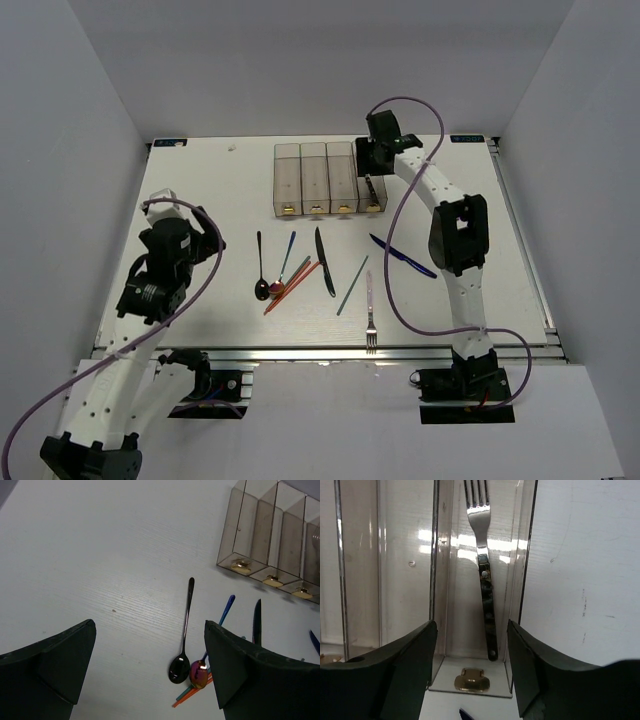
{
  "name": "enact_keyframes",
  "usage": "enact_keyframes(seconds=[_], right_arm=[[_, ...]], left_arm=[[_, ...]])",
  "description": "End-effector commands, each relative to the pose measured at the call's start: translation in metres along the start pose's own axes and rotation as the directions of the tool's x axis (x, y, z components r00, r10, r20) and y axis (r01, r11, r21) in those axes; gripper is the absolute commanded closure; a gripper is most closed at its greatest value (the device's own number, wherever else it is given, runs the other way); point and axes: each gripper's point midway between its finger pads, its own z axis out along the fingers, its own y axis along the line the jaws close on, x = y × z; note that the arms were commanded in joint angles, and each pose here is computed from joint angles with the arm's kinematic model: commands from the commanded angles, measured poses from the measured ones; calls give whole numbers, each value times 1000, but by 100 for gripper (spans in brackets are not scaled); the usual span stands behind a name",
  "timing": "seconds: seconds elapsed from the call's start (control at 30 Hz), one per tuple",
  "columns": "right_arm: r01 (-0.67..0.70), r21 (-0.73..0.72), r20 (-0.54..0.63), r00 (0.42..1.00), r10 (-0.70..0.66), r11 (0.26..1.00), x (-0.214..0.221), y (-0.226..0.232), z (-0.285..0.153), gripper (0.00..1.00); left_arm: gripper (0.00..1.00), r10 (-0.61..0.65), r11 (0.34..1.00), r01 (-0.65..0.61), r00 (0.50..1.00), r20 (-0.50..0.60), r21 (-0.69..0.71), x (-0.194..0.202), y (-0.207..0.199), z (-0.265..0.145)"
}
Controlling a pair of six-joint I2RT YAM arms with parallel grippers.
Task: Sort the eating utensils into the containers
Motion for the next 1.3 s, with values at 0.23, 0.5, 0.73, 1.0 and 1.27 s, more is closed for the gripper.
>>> enact_keyframes(seconds=[0.23, 0.5, 0.73, 1.0, 1.27], right_arm=[[-141, 53, 171, 977, 130, 989, -32, -29, -179, 28], [-265, 115, 233, 944, 233, 957, 86, -77, -295, 11], [-235, 45, 210, 953, 220, 971, 114, -71, -320, 11], [-204, 30, 200, 960, 194, 979, 126, -70, -312, 11], [-197, 10, 211, 959, 191, 980, 124, -66, -308, 11]], left_arm=[[2, 68, 980, -35, 984, -167, 195, 76, -161, -26], [3, 282, 952, -235, 924, -257, 199, 216, -286, -27], [17, 349, 930, -289, 891, -292, 229, 276, -316, -22], [33, 403, 908, -323, 850, -339, 268, 309, -323, -16], [46, 415, 905, -332, 826, -380, 266, 334, -312, -11]])
